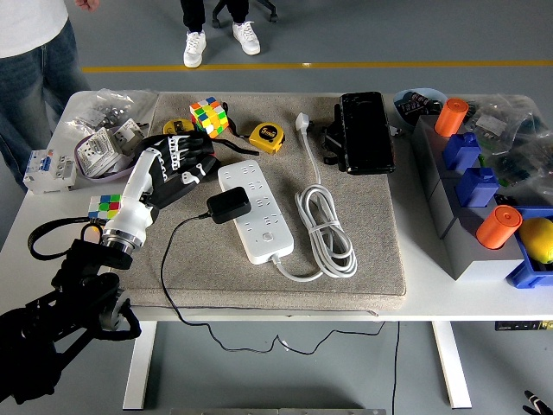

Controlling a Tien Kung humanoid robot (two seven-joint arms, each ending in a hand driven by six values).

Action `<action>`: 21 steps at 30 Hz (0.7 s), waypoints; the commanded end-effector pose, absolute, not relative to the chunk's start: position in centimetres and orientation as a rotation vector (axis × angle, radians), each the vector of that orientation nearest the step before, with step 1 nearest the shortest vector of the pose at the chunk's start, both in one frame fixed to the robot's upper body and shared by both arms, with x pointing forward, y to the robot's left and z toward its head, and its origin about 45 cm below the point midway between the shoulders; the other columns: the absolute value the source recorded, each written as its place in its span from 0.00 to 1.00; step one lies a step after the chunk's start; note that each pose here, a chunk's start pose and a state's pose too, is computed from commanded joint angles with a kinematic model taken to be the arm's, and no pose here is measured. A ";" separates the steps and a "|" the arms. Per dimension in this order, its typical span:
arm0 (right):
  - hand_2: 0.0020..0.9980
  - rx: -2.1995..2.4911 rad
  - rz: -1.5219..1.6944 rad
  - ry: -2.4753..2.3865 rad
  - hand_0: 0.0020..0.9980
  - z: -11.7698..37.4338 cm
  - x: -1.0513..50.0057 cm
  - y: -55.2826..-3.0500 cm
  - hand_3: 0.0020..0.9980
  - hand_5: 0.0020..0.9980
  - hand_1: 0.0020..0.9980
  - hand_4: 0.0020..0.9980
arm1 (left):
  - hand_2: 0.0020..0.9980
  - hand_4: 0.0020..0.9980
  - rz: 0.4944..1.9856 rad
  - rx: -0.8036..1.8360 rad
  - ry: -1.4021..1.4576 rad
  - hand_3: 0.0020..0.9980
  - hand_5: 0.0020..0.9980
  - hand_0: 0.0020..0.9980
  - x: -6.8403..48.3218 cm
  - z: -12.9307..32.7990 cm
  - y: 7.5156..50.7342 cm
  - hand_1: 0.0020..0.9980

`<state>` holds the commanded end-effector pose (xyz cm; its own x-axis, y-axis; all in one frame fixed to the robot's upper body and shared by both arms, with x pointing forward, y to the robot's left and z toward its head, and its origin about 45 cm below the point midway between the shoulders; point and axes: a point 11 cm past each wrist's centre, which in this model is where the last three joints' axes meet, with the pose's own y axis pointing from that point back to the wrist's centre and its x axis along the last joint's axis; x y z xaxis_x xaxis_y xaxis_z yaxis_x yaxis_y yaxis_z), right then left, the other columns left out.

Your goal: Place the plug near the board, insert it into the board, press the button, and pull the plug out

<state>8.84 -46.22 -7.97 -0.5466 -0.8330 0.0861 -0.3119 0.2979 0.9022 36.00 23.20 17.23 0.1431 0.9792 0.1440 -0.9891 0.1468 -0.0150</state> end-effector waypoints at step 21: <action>0.67 1.028 -1.191 -1.980 0.62 -7.9 8.8 -46.5 0.56 0.49 0.67 0.84 | 0.43 0.64 1.251 0.255 -0.305 0.66 0.00 0.26 35.8 19.0 21.1 0.39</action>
<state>8.79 -46.51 -7.85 -0.5179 -0.8494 0.1016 -0.3083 0.2961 0.9040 35.82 21.09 19.02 0.2832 0.8881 0.3621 -0.9551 0.2953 0.0227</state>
